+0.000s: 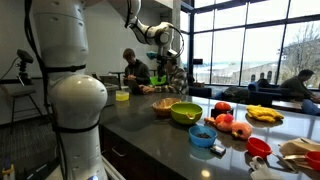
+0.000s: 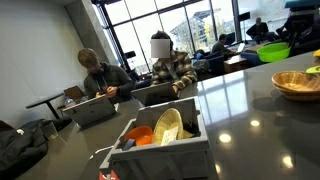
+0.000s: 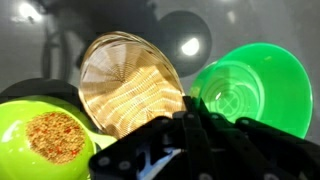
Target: Put the green bowl inside the brown bowl
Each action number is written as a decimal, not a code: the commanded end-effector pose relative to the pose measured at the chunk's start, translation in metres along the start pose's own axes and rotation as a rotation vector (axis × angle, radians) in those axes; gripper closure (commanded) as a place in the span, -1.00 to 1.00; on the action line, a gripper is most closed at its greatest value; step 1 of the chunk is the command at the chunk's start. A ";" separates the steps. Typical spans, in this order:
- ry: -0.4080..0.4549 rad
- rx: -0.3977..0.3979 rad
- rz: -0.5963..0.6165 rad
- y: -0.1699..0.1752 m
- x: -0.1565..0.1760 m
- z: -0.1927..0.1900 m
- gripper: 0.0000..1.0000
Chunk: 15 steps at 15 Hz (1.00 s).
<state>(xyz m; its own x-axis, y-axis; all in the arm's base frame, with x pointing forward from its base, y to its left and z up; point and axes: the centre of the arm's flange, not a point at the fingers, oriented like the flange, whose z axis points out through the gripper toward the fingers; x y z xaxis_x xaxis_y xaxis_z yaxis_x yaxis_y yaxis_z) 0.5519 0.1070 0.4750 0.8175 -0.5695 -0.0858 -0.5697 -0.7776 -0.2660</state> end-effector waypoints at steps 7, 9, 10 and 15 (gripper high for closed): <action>-0.028 0.265 0.275 0.034 0.015 0.042 0.98; -0.021 0.279 0.311 0.048 0.006 0.048 0.98; -0.016 0.283 0.331 0.056 0.001 0.051 0.98; 0.004 0.292 0.391 0.086 -0.022 0.057 0.98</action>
<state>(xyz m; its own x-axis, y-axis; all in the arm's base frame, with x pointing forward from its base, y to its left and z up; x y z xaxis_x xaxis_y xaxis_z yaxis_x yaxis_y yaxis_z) 0.5255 0.0734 0.3938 0.5689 -0.7876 -0.2368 -0.7825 -0.4297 -0.4506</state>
